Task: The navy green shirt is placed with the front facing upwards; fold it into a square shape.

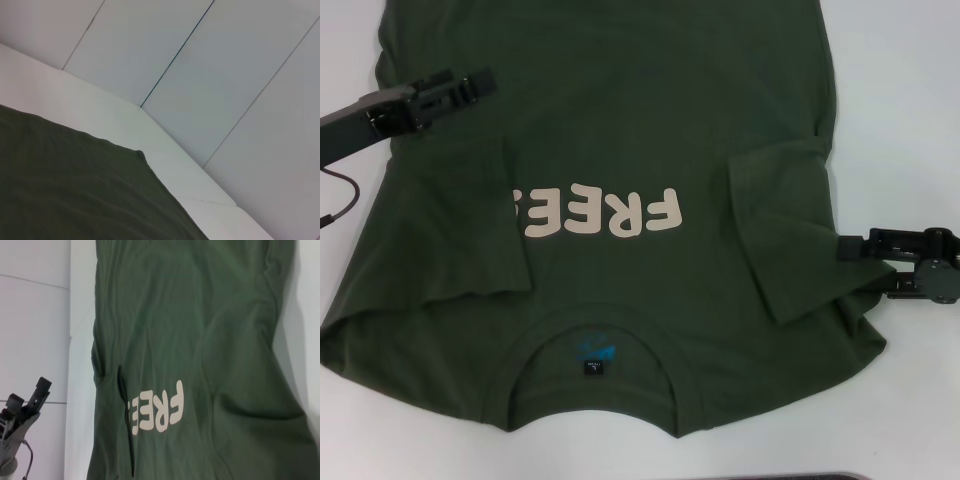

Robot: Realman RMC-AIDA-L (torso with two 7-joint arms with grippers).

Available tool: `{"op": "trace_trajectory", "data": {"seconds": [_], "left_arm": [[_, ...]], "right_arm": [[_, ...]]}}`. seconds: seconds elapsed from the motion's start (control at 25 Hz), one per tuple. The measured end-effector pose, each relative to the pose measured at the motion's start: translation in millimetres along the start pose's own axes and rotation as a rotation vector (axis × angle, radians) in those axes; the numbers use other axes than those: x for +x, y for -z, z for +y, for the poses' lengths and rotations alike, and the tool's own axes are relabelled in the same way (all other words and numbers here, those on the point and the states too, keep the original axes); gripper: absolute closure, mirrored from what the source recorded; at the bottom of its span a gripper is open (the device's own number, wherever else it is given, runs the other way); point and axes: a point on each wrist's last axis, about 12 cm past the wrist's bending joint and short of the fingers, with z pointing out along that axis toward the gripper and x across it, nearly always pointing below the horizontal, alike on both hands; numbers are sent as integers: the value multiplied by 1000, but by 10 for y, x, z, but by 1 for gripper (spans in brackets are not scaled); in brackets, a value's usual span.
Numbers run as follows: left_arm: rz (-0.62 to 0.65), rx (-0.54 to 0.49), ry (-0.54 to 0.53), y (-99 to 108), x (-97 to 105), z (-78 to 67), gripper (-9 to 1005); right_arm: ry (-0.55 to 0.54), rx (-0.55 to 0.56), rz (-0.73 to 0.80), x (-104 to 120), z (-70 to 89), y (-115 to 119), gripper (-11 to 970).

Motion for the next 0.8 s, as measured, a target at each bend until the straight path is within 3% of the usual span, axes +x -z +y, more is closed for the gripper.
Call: {"op": "trace_trajectory", "data": {"seconds": [0.2, 0.64, 0.8], "left_arm": [[0, 1, -1, -4, -3, -1, 91], [0, 1, -2, -10, -9, -1, 91], [-1, -1, -2, -9, -10, 1, 91]], "right_arm": [[6, -4, -1, -11, 15, -31, 105], [-22, 7, 5, 0, -27, -127, 211], [-33, 28, 24, 16, -58, -204, 369]]}}
